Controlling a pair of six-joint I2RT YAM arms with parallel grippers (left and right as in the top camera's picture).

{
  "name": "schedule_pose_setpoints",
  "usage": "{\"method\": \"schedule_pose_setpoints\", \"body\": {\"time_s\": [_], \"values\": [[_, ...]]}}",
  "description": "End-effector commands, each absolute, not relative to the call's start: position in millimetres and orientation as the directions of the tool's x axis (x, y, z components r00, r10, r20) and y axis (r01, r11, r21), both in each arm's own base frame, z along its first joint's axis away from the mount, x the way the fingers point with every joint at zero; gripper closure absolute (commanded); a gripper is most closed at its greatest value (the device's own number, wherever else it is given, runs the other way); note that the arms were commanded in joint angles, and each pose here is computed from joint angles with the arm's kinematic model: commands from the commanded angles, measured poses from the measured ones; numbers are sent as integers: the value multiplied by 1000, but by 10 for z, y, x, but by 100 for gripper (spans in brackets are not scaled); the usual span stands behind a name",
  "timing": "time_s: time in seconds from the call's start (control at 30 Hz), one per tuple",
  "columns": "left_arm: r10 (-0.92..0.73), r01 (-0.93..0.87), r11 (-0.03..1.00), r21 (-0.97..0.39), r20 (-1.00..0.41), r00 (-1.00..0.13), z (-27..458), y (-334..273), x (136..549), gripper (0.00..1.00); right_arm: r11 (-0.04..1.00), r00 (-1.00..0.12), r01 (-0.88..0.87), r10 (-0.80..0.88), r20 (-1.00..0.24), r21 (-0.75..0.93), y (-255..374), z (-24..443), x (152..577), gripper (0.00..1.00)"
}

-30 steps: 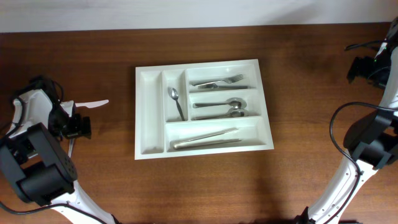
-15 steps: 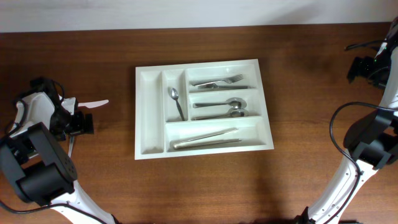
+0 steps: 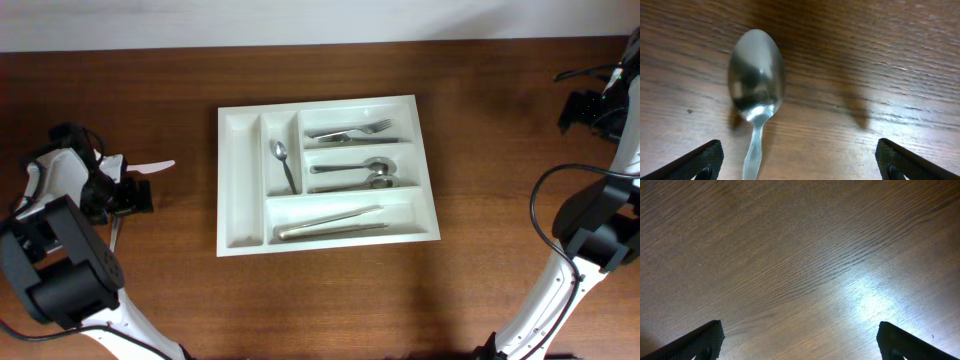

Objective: Pack container
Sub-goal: 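Return the left gripper to the second small spoon and grasp it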

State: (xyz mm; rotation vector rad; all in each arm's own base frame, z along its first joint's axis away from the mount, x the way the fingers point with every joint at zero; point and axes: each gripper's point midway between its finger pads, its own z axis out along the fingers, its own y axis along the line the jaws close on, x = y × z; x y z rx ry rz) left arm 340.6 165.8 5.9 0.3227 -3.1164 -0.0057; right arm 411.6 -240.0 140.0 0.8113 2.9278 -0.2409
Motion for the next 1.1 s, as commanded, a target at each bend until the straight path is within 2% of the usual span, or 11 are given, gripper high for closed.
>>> {"method": "schedule_pose_setpoints", "body": {"time_s": [0.0,0.1,0.17,0.3,0.33,0.43,0.47,0.53,0.67,1.07], "values": [[-187,-189,981,-31,67,-980,-156,1598,3324,0,837,-848,529,514,-129,-141,-2447,1373,4095,1],[-187,-190,981,-32,71,-980,-175,1596,3319,0,837,-848,529,514,-129,-141,-2447,1373,4095,1],[-187,-190,981,-31,72,-980,-175,1596,3317,6,837,-848,529,514,-129,-141,-2447,1373,4095,1],[-188,-191,981,-32,74,-979,-173,1594,3314,26,837,-848,529,514,-129,-141,-2447,1373,4095,1],[-188,-191,981,-32,74,-979,-173,1594,3314,36,837,-848,529,514,-129,-141,-2447,1373,4095,1],[-188,-191,981,-32,75,-979,-167,1592,3314,48,837,-848,529,514,-129,-141,-2447,1373,4095,1],[-188,-191,981,-32,73,-979,-159,1594,3324,61,837,-848,529,514,-129,-141,-2447,1373,4095,1],[-202,-204,979,-29,68,-977,-120,1605,3353,76,837,-848,529,514,-129,-141,-2447,1373,4095,1],[-211,-212,977,-24,50,-976,-12,1621,3449,98,837,-848,529,514,-129,-141,-2447,1373,4095,1],[-112,-112,994,-5,-32,-993,380,1311,3924,98,837,-848,529,514,-129,-141,-2447,1373,4095,1]]}}
